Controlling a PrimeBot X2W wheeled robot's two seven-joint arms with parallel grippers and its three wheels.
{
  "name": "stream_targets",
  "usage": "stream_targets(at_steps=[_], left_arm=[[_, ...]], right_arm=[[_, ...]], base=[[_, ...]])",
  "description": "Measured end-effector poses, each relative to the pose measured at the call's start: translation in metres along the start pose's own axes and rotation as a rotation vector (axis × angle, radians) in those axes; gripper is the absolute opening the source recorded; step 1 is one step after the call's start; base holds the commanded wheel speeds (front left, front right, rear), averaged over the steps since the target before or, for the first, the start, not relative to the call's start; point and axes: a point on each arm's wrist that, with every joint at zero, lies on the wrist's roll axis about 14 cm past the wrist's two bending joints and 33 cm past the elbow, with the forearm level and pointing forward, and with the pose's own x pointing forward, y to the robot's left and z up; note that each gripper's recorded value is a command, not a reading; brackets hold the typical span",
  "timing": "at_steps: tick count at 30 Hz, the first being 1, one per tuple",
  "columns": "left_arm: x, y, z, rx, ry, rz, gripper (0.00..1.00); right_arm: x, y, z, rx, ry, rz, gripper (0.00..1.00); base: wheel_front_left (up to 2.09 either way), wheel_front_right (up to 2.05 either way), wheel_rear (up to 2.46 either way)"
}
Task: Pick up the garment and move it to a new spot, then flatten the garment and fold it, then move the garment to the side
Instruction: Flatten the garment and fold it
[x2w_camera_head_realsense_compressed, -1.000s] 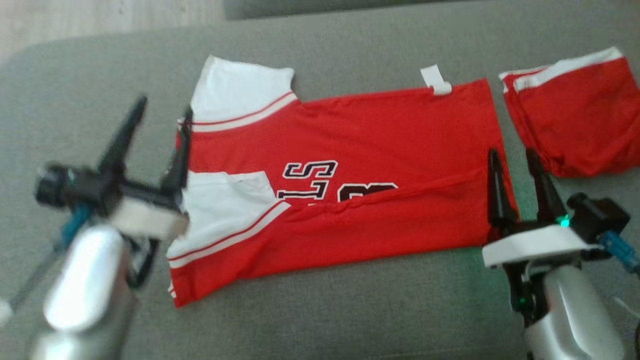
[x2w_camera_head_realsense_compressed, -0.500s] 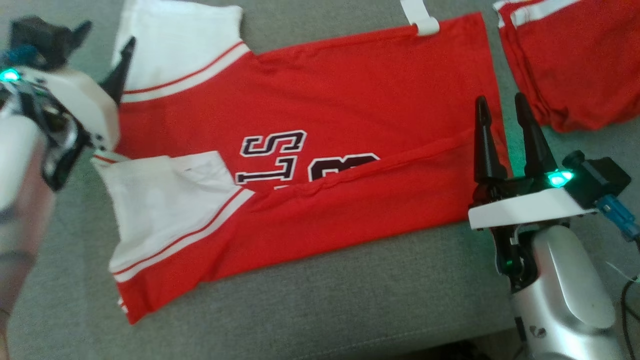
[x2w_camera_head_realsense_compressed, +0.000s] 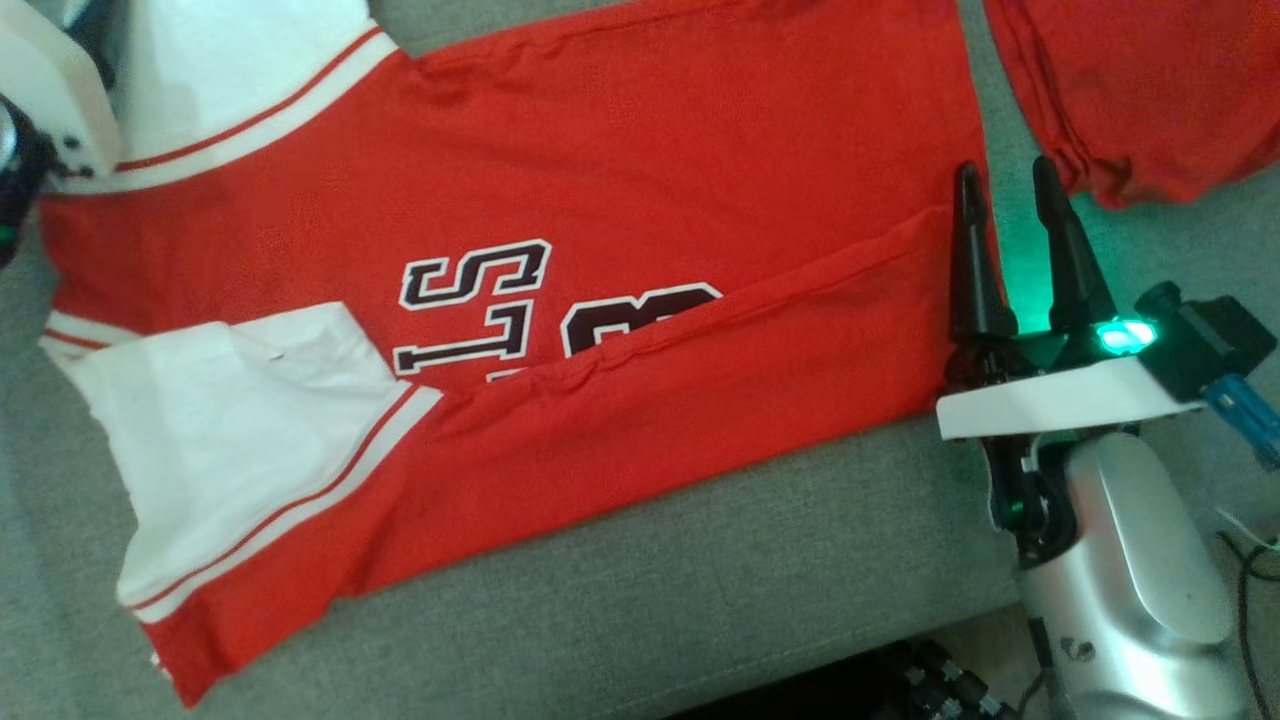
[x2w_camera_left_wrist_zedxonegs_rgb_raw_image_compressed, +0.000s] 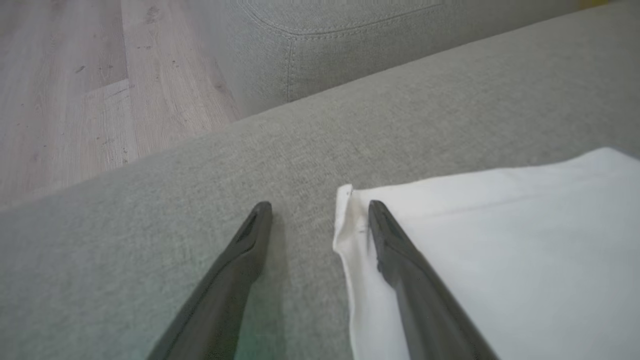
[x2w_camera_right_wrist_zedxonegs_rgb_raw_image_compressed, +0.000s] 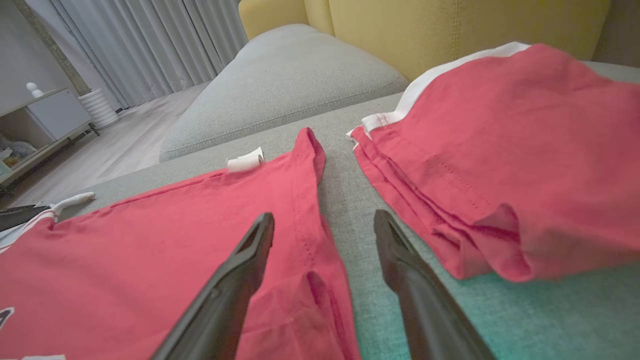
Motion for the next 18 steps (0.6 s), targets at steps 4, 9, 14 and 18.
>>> stream_targets(at_steps=[4, 9, 14, 18], left_arm=[[0.011, -0.009, 0.003, 0.003, -0.007, -0.035, 1.00], [0.008, -0.023, 0.004, 0.017, 0.006, -0.083, 0.00], [-0.006, -0.028, 0.006, 0.028, -0.025, -0.086, 0.00], [-0.025, -0.036, 0.013, 0.029, -0.102, -0.092, 0.00]], right_arm=[[0.004, -0.004, 0.001, -0.008, -0.006, -0.009, 1.00], [0.004, -0.003, 0.001, -0.006, -0.005, -0.007, 1.00], [0.005, -0.001, 0.011, -0.026, -0.029, -0.001, 1.00], [0.005, 0.000, 0.023, -0.059, -0.057, 0.002, 1.00]], base=[[0.00, 0.00, 0.00], [0.00, 0.00, 0.00], [0.00, 0.00, 0.00], [0.00, 0.00, 0.00]])
